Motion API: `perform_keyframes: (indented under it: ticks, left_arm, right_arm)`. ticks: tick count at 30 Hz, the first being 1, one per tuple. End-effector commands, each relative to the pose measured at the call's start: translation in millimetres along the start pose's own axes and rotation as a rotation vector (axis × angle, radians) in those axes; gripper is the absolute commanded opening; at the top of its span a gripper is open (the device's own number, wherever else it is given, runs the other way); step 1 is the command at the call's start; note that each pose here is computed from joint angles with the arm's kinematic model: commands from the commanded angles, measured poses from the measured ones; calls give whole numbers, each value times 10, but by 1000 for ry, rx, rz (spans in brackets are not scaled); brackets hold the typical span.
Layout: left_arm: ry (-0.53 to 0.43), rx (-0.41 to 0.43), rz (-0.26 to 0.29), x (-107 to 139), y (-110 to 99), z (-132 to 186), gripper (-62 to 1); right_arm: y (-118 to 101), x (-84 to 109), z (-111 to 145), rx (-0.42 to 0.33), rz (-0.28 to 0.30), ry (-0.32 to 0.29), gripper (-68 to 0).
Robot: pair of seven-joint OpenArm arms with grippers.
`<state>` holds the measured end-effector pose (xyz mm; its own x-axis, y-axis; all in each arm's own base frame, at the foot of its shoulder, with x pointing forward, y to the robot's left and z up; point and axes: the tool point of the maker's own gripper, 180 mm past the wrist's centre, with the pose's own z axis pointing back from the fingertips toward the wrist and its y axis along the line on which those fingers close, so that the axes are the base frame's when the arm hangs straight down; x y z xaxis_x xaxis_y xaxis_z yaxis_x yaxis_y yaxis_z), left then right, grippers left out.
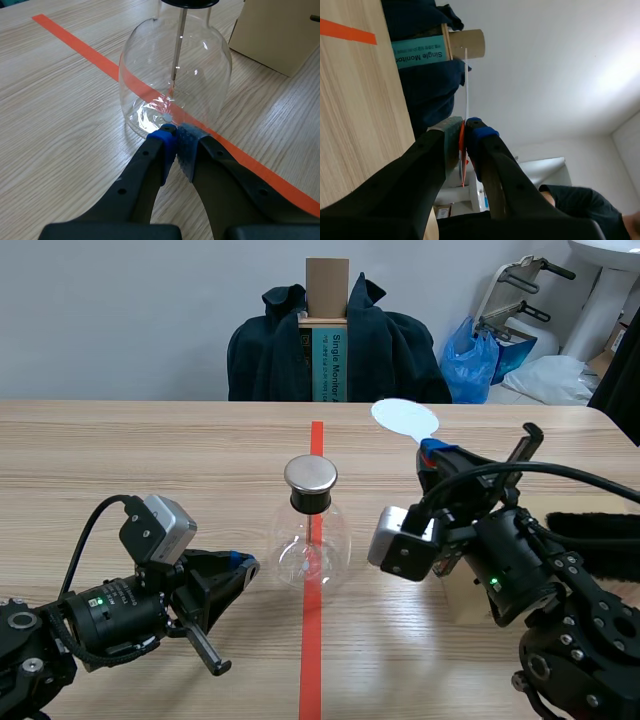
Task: Do the electroscope experiment.
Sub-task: 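Move the plate toward and away from the electroscope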
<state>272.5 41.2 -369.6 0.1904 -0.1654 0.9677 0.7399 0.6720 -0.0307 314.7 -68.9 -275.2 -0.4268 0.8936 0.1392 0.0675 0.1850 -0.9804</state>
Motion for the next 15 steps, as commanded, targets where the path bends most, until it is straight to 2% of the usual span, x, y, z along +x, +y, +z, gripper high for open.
perform_keyframes:
  ticks: [1,4,8,12,15]
  left_arm:
    - [-31,-7,-2,99,-3,-16,-569]
    - [-31,-7,-2,99,-3,-16,-568]
    - [-31,-7,-2,99,-3,-16,-568]
    - [-31,-7,-2,99,-3,-16,-568]
    - [-31,-7,-2,99,-3,-16,-568]
  right_arm:
    - [-433,-68,-167,-136,24,-1,-668]
    - [-823,-136,-213,-255,18,21,-668]
    - [-1454,-232,-208,-416,4,39,-668]
    - [-2096,-277,-104,-566,7,23,-669]
    - [-2509,-272,7,-657,33,0,-668]
